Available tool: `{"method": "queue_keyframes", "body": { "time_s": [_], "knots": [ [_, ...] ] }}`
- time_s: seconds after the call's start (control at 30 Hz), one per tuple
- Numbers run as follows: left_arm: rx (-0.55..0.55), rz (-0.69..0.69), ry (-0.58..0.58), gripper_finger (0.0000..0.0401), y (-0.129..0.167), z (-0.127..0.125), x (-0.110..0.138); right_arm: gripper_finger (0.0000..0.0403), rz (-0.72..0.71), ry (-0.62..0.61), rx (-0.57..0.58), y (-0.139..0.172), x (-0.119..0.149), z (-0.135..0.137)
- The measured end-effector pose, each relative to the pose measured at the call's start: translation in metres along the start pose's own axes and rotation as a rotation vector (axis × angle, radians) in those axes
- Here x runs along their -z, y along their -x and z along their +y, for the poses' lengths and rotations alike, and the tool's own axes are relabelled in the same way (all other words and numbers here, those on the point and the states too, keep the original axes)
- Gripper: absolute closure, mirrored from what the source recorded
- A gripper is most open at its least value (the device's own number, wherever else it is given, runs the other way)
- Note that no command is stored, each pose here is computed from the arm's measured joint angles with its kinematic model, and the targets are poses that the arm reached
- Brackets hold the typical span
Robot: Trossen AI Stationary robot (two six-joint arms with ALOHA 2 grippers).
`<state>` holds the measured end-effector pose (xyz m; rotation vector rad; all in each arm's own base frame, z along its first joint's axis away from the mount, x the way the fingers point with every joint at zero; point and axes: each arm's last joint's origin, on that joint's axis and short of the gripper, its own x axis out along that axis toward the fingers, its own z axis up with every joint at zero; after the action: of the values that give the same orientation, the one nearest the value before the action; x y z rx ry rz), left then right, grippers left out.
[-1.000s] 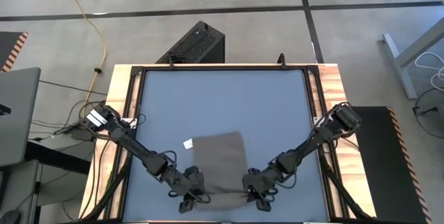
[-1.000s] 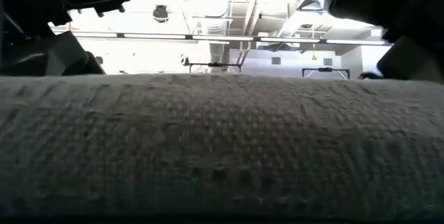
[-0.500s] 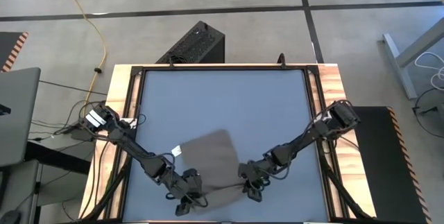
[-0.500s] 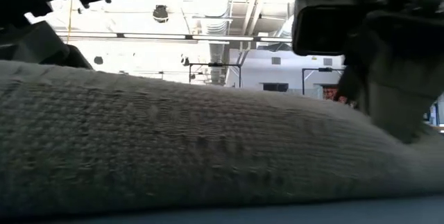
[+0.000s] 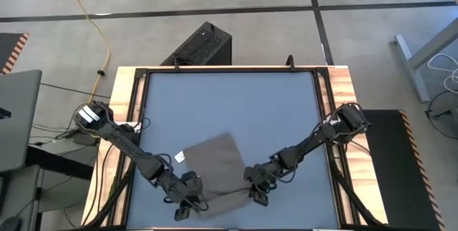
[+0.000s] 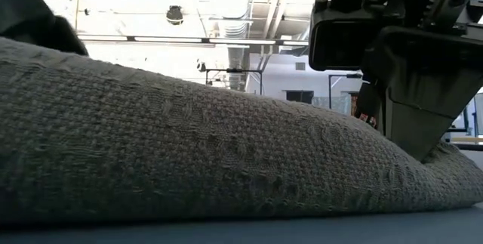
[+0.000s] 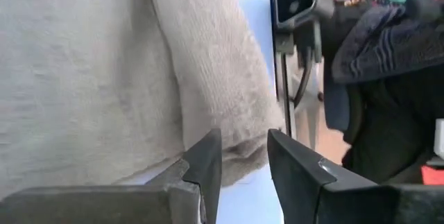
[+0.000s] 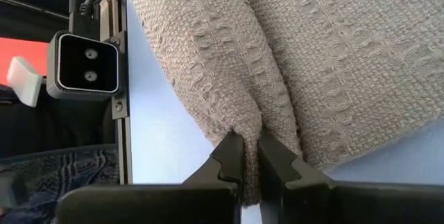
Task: Roll towel into tight, uniform cylinder
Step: Roll the gray towel
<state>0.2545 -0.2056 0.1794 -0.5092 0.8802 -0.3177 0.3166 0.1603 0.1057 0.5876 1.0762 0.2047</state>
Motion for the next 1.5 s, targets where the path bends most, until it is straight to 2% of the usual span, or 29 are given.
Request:
{"method": "queue_keyframes", "body": {
  "time_s": [0.2,0.37,0.5,0.7,0.87,1.1,1.3,1.5],
  "knots": [
    [-0.004,-0.174,-0.064,0.0298,0.017,-0.011,-0.013,0.0365,0.0,-0.01,-0.002,0.0,-0.003,-0.003],
    [-0.017,-0.313,-0.248,0.0298,0.008,-0.031,-0.031,0.0365,0.0,-0.012,-0.004,0.001,-0.004,-0.004],
    [-0.062,-0.246,-0.32,0.0298,-0.012,-0.04,-0.037,0.0365,-0.001,-0.01,-0.005,0.0,-0.004,-0.004],
    [-0.111,-0.112,-0.299,0.0298,-0.031,-0.047,-0.04,0.0365,-0.003,-0.008,-0.004,0.0,-0.004,-0.004],
    [-0.096,-0.147,-0.27,0.0298,-0.036,-0.05,-0.049,0.0363,-0.009,0.0,-0.015,0.0,-0.004,-0.003],
    [-0.094,-0.135,-0.242,0.0296,-0.037,-0.049,-0.049,0.0363,-0.009,0.004,-0.016,0.0,-0.004,-0.003],
    [-0.061,-0.093,-0.205,0.0257,-0.037,-0.049,-0.047,0.0363,-0.009,0.01,-0.017,0.0,-0.004,-0.003],
    [-0.163,-0.04,-0.227,0.0193,-0.037,-0.041,-0.04,0.0363,-0.008,0.023,-0.018,0.0,-0.003,-0.002]
  ]
}}
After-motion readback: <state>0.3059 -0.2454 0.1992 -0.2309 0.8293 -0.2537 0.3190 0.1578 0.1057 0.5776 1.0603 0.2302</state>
